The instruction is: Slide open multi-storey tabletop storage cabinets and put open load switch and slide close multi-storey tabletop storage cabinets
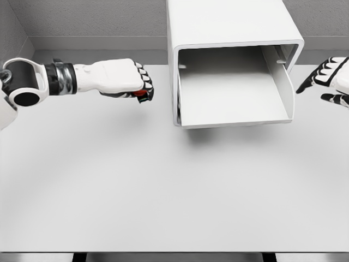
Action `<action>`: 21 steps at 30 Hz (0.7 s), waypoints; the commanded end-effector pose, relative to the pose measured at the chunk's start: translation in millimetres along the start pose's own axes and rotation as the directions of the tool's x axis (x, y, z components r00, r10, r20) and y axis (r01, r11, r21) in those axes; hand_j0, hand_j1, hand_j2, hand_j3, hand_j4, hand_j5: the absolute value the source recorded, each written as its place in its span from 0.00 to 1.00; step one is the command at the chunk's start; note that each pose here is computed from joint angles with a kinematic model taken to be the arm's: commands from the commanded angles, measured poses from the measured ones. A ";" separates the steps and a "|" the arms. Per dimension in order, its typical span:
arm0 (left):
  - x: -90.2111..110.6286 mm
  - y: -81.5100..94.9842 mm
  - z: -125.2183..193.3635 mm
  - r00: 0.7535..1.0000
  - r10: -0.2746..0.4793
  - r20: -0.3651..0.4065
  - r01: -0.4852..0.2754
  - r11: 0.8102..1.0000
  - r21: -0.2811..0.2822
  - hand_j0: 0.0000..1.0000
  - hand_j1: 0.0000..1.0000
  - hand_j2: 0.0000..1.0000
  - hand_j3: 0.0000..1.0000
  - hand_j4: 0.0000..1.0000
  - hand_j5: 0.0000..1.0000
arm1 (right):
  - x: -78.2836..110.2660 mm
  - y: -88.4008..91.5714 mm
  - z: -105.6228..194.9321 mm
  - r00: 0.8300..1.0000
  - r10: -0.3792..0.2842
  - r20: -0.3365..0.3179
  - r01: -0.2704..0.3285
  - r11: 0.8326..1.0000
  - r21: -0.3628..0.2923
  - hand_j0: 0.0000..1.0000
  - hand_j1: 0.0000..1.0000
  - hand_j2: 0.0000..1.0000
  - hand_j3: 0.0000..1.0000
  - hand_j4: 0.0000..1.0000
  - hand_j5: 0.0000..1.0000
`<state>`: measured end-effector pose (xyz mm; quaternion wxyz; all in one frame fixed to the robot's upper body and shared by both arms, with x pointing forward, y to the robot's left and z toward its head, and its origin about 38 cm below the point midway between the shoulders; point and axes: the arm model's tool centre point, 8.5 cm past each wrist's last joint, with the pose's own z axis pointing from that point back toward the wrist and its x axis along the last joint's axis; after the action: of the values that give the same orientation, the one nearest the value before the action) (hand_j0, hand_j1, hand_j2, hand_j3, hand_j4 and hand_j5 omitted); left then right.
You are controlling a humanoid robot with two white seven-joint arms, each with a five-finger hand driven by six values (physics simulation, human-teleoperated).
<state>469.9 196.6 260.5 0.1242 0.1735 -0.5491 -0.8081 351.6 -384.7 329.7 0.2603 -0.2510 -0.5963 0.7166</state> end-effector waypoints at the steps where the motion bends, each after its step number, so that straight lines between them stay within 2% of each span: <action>1: 3.3 4.2 1.6 1.000 -0.004 0.009 0.004 1.000 0.011 0.54 0.54 0.54 0.54 0.54 0.54 | 1.2 4.7 -1.4 1.000 -0.008 0.009 0.007 1.000 0.031 0.53 0.53 0.53 0.53 0.53 0.53; 7: 23.4 9.3 9.0 0.998 -0.028 0.058 0.026 0.999 0.028 0.54 0.54 0.54 0.54 0.54 0.54 | 3.5 -6.9 -10.9 0.998 0.022 0.061 -0.029 0.992 0.119 0.53 0.53 0.53 0.53 0.53 0.53; 12: 23.0 7.5 12.3 0.998 -0.025 0.055 0.024 0.999 0.023 0.54 0.54 0.54 0.54 0.54 0.54 | 0.9 -5.6 -6.6 0.998 0.040 0.056 -0.050 0.981 0.186 0.53 0.53 0.53 0.53 0.53 0.53; 16: 25.7 10.6 12.9 0.998 -0.022 0.065 0.020 0.999 0.035 0.55 0.55 0.55 0.55 0.55 0.55 | -2.9 -15.4 -2.2 0.997 0.068 0.043 -0.075 0.978 0.195 0.53 0.53 0.53 0.53 0.53 0.53; 19: 31.0 17.8 21.5 0.996 -0.027 0.079 0.023 0.998 0.051 0.55 0.55 0.55 0.55 0.55 0.55 | -8.7 -9.6 3.5 0.997 0.077 0.028 -0.082 0.961 0.265 0.53 0.53 0.53 0.53 0.53 0.53; 21: 35.1 20.7 26.1 0.995 -0.036 0.088 0.031 0.998 0.054 0.55 0.55 0.55 0.55 0.55 0.55 | -10.0 -13.3 10.8 0.996 0.092 0.017 -0.093 0.952 0.290 0.53 0.53 0.53 0.53 0.53 0.53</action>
<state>432.9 196.3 278.7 0.0855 0.1525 -0.5677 -0.8045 356.4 -390.4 350.2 0.2481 -0.2418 -0.4910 0.7993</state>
